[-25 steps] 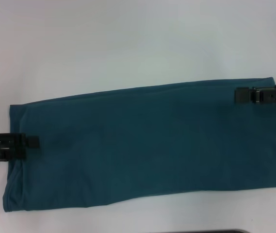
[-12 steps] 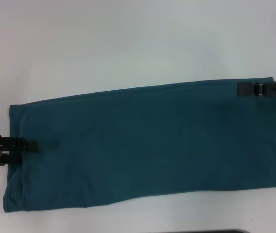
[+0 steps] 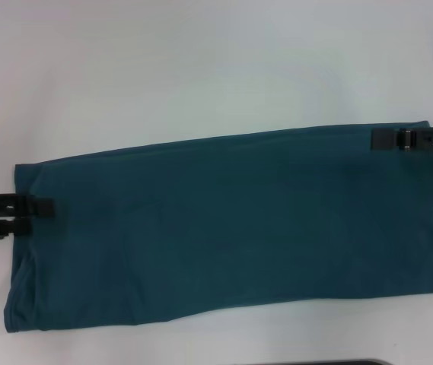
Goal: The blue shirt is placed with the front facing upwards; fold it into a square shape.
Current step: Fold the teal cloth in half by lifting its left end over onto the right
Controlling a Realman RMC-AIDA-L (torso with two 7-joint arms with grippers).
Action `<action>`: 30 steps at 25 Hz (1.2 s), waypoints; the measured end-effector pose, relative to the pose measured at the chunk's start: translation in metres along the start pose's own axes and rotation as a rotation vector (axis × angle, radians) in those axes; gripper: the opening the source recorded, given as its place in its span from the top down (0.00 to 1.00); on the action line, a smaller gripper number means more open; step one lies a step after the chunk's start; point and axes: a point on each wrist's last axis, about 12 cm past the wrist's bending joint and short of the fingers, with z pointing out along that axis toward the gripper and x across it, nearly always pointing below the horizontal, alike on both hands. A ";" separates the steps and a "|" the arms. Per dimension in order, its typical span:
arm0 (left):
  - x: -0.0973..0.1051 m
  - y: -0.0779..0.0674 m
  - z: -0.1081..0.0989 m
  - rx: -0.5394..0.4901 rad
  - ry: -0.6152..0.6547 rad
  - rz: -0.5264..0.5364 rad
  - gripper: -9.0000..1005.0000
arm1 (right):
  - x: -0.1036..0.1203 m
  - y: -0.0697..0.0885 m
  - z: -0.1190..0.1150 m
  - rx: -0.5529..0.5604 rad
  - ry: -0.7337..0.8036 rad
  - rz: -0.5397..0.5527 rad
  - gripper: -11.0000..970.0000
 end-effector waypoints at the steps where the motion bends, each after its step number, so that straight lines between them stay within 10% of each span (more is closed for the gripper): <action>1: 0.000 0.000 0.003 -0.002 0.006 0.000 0.20 | 0.000 0.000 0.000 0.000 0.000 0.000 0.07; 17: 0.002 0.008 0.032 -0.063 0.063 -0.021 0.21 | 0.001 0.000 0.000 0.000 -0.007 0.003 0.07; 30: -0.003 0.001 0.015 -0.049 0.053 -0.004 0.20 | 0.002 0.000 0.001 -0.002 -0.007 0.007 0.07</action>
